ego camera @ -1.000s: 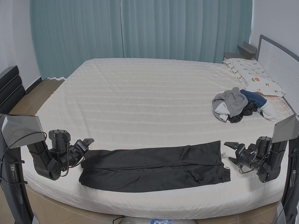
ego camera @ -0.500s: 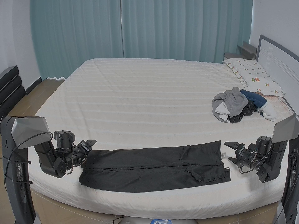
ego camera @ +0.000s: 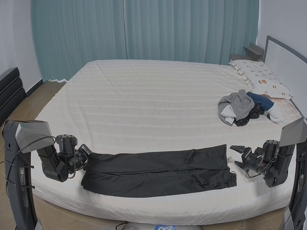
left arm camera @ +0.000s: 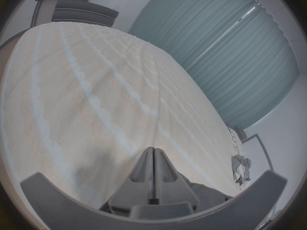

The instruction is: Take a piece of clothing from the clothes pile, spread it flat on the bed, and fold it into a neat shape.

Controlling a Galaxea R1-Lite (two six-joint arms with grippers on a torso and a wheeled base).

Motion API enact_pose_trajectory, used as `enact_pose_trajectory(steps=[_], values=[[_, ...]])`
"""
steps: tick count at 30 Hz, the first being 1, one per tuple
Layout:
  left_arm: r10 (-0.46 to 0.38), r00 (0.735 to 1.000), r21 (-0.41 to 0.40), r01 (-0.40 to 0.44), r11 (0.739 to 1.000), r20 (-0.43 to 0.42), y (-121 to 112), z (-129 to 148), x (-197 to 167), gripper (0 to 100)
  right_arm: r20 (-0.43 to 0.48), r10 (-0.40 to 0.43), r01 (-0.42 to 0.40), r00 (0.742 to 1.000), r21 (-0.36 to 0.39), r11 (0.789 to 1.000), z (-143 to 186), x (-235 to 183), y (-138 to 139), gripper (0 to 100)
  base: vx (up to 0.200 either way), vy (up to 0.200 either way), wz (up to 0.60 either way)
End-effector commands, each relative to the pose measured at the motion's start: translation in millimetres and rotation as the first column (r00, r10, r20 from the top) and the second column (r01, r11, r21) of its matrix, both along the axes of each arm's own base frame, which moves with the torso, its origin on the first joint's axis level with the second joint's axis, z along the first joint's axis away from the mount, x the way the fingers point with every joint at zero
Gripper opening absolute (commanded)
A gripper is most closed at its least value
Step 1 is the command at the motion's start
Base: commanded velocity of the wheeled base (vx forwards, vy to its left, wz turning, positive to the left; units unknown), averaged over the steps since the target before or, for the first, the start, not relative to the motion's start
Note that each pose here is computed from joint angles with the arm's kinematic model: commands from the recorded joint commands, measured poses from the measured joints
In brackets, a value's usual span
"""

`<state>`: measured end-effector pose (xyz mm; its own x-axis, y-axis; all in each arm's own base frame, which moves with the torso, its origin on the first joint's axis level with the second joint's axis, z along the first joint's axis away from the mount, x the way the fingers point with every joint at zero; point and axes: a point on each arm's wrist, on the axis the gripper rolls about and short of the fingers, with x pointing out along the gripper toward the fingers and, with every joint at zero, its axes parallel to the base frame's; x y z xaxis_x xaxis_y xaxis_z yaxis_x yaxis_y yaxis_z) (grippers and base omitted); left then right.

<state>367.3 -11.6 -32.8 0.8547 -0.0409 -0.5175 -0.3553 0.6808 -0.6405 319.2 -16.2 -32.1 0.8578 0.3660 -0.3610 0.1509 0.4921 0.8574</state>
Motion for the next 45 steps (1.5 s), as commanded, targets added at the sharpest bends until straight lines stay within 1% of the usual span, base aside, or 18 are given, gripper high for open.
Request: enact_pose_trajectory(steps=[1, 6, 19, 20, 25, 27, 29, 31, 32, 33, 34, 35, 37, 40, 45], values=[[0.039, 0.999, -0.028, -0.039, 0.999, 0.013, 3.5, 0.8, 4.2, 0, 0.006, 0.000, 0.000, 1.000, 0.000, 1.000, 0.2, 0.0, 0.0, 100, 0.000, 0.000, 0.00], [0.062, 0.998, -0.036, -0.062, 0.997, 0.019, 10.4, 1.2, 5.5, 0, 0.007, 0.000, 0.000, 1.000, -0.001, 1.000, 0.3, 0.3, 0.0, 100, 0.000, 0.000, 0.00], [0.065, 0.998, -0.038, -0.065, 0.997, 0.017, 10.4, 0.4, 6.0, 0, 0.006, 0.000, 0.000, 1.000, 0.000, 1.000, 0.2, 0.0, 0.0, 100, 0.000, 0.000, 0.00], [0.064, 0.998, -0.039, -0.063, 0.997, 0.017, 10.4, 0.7, 5.7, 100, 0.006, 0.000, 0.000, 1.000, 0.000, 1.000, 0.2, 0.0, 0.0, 100, 0.000, 0.000, 0.00], [0.075, 0.997, -0.039, -0.074, 0.997, 0.025, 14.4, 7.7, 2.2, 100, 0.004, 0.000, 0.000, 1.000, 0.000, 1.000, 0.0, -0.4, 0.0, 100, 0.000, 0.000, 0.00], [0.075, 0.997, -0.039, -0.074, 0.997, 0.034, 16.0, 14.0, -0.5, 100, 0.004, 0.000, 0.000, 1.000, 0.000, 1.000, 0.0, -0.4, 0.0, 100, 0.000, 0.000, 0.00], [0.053, 0.998, -0.048, -0.052, 0.997, 0.034, 17.9, 25.3, -10.7, 100, 0.004, 0.000, 0.000, 1.000, 0.000, 1.000, 0.0, -0.4, 0.0, 100, 0.000, 0.000, 0.00], [-0.007, 1.000, -0.051, 0.007, 0.999, 0.018, 15.5, 27.1, -19.4, 100, 0.004, 0.000, 0.000, 1.000, 0.000, 1.000, 0.0, -0.4, 0.0, 100, 0.000, 0.000, 0.00], [-0.051, 0.999, -0.033, 0.052, 0.998, 0.003, 14.2, 24.4, -26.1, 100, 0.006, 0.000, 0.000, 1.000, 0.000, 1.000, 0.1, -0.3, 0.0, 100, 0.000, 0.000, 0.00], [-0.064, 0.998, -0.025, 0.064, 0.998, -0.004, 14.1, 23.3, -28.2, 100, 0.004, 0.000, 0.000, 1.000, 0.000, 1.000, 0.0, -0.4, 0.0, 100, 0.000, 0.000, 0.00], [-0.114, 0.993, 0.026, 0.115, 0.993, -0.037, 12.7, 16.2, -35.4, 100, 0.004, 0.000, 0.000, 1.000, 0.000, 1.000, 0.0, -0.4, 0.0, 100, 0.000, 0.000, 0.00], [-0.146, 0.988, 0.066, 0.149, 0.987, -0.049, 12.5, 14.1, -38.5, 100, 0.004, 0.000, 0.000, 1.000, 0.000, 1.000, 0.0, -0.4, 0.0, 100, 0.000, 0.000, 0.00], [-0.184, 0.980, 0.116, 0.191, 0.975, -0.071, 10.5, 9.3, -41.3, 100, 0.004, 0.000, 0.000, 1.000, 0.000, 1.000, 0.0, -0.4, 0.0, 100, 0.000, 0.000, 0.00], [-0.217, 0.973, 0.132, 0.227, 0.965, -0.082, 0.2, 5.7, -42.0, 100, 0.004, 0.002, -0.002, 1.000, 0.000, 1.000, 0.0, -0.4, 0.5, 100, 0.000, 0.000, 0.00], [-0.248, 0.964, 0.138, 0.259, 0.956, -0.093, -12.0, 3.4, -43.3, 100, 0.006, 0.002, -0.002, 1.000, 0.000, 1.000, 0.2, 0.0, 0.5, 100, 0.000, 0.000, 0.00]])
